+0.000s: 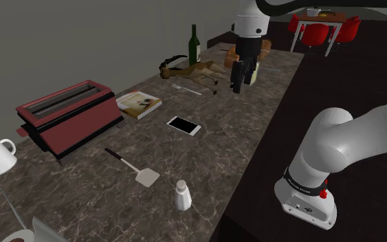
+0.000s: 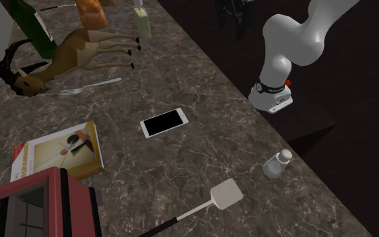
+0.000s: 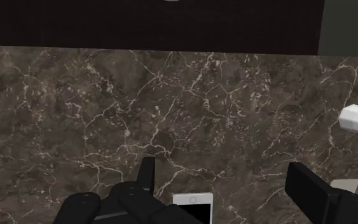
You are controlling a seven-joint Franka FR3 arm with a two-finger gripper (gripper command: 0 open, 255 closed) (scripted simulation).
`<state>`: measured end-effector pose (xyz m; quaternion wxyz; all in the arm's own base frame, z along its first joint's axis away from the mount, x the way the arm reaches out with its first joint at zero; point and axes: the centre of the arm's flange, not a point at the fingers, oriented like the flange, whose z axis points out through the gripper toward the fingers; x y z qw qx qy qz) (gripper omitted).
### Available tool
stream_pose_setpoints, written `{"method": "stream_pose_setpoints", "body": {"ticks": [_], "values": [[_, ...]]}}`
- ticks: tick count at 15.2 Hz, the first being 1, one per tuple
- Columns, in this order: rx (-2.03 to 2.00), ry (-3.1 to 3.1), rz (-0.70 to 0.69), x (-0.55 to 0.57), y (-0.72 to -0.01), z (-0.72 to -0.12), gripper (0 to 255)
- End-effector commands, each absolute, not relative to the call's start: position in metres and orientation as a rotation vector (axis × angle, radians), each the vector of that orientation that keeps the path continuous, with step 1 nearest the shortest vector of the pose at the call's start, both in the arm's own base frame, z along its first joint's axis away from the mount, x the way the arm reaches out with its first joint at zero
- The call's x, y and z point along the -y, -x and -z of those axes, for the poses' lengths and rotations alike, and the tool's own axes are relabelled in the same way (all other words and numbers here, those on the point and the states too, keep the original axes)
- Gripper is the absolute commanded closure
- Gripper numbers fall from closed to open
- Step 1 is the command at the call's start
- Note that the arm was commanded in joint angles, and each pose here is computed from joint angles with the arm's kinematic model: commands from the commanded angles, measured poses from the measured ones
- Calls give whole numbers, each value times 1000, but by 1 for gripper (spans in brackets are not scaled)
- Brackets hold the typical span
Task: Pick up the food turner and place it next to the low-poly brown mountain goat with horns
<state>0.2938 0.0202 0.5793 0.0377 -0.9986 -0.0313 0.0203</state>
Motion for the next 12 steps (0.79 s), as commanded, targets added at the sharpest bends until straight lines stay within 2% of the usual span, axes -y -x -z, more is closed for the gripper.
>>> {"method": "stream_pose_setpoints", "body": {"ticks": [1, 12], "values": [[96, 3064, -62, -20, -294, -579, 0], [105, 3086, -14, -133, -363, -520, 0]]}}
